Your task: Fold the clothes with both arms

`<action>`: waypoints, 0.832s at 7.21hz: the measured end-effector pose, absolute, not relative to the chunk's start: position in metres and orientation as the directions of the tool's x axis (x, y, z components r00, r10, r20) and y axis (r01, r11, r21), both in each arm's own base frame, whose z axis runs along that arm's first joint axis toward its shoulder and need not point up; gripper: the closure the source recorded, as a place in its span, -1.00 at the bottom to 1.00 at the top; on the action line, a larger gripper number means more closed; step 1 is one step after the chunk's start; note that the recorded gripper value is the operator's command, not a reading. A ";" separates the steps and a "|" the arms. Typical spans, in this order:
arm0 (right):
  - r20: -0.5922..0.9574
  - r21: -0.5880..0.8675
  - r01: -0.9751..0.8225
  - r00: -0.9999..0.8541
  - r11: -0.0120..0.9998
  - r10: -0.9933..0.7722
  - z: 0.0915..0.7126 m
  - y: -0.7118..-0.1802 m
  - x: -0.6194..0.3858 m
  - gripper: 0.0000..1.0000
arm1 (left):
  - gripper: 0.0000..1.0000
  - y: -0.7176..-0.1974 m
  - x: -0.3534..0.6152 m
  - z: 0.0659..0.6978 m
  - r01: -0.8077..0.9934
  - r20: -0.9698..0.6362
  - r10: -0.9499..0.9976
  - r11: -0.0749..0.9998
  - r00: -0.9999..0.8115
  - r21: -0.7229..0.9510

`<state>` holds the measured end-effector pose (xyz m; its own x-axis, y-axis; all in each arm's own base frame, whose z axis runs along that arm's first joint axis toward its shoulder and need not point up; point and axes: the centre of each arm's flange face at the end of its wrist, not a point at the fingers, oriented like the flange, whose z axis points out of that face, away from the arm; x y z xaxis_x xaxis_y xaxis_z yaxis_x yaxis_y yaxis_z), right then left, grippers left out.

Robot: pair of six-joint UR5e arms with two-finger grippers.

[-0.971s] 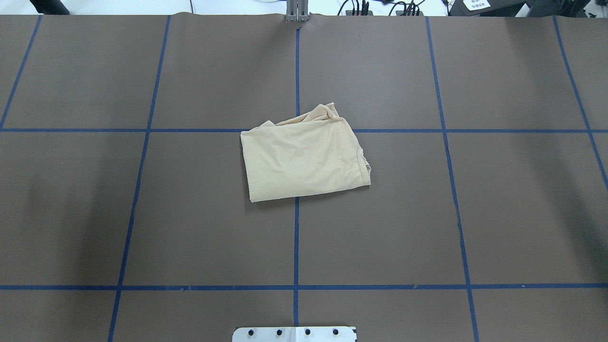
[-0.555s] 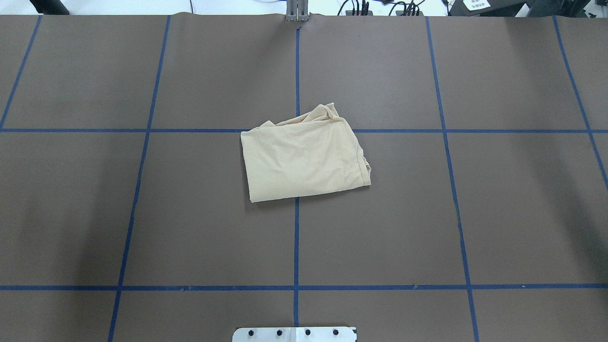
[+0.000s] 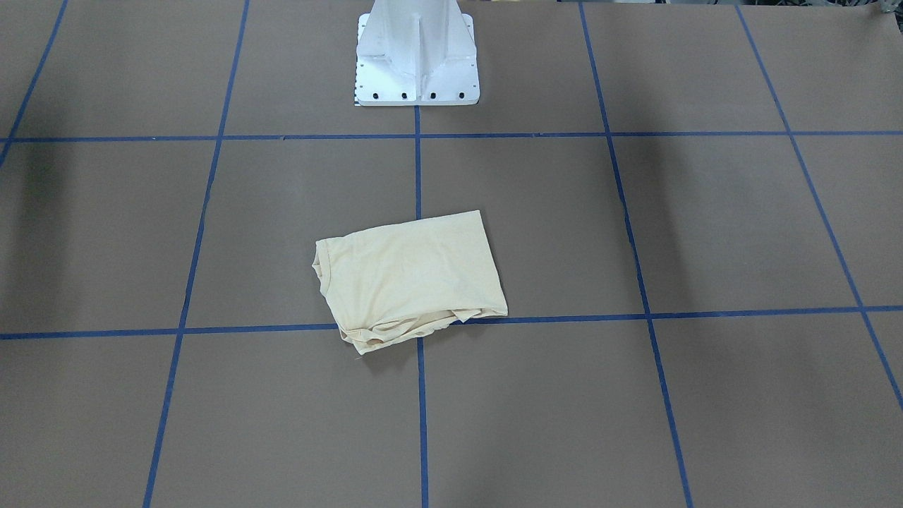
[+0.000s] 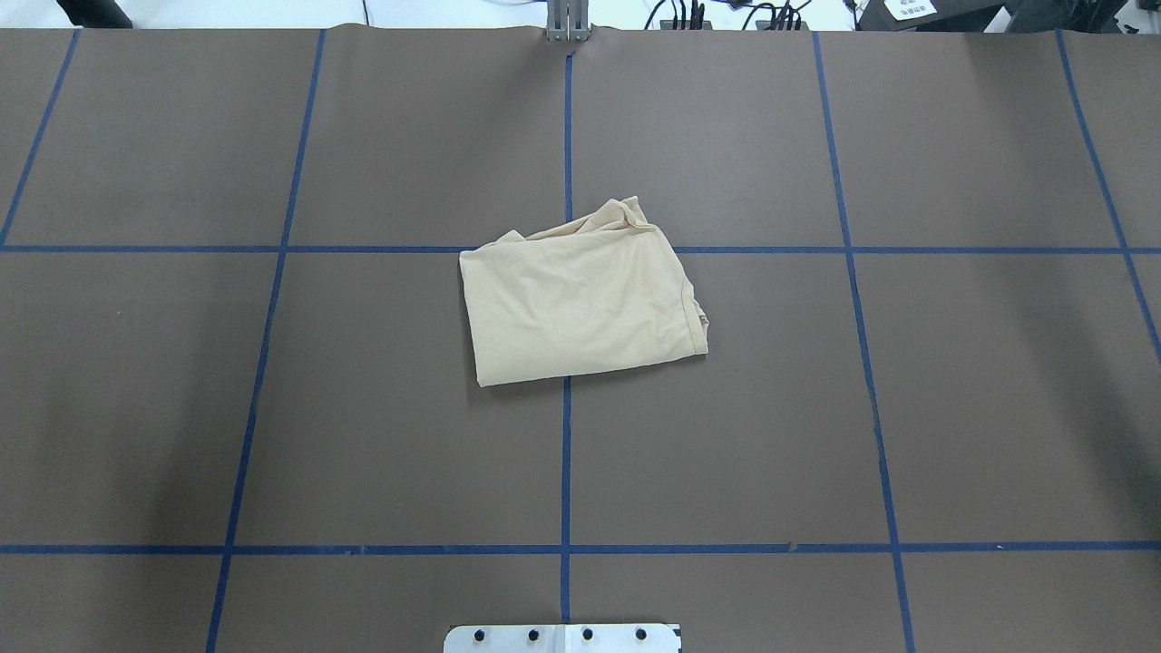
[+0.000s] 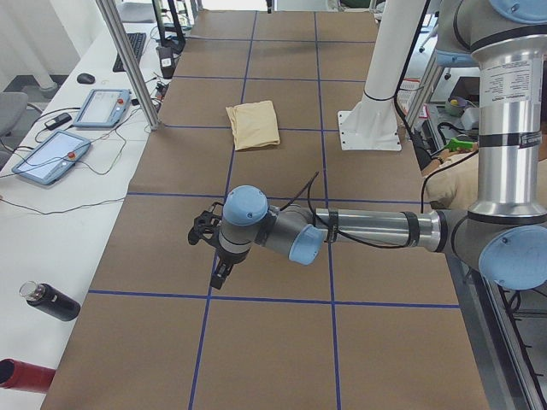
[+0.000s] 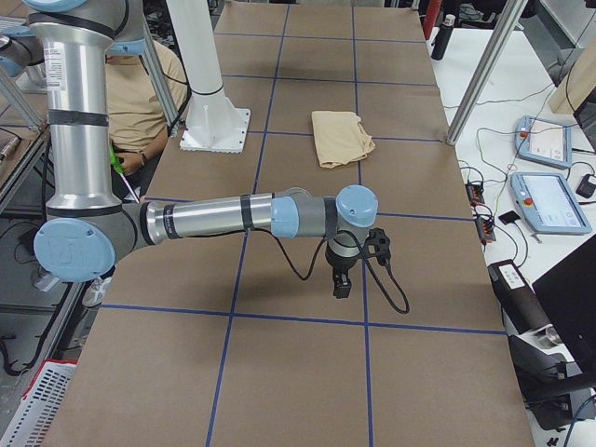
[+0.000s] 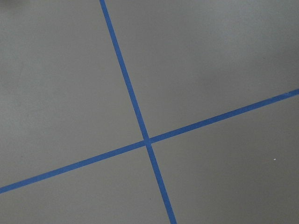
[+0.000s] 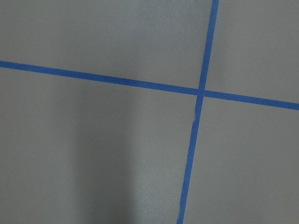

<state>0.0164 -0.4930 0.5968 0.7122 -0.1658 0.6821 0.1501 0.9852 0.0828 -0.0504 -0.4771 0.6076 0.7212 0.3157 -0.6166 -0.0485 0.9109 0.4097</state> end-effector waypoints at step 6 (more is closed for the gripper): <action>0.681 0.071 0.154 0.714 0.985 -0.161 0.596 -0.495 0.016 -1.00 | -1.00 -0.476 -0.050 0.594 -0.040 -0.618 0.325 0.902 0.716 0.429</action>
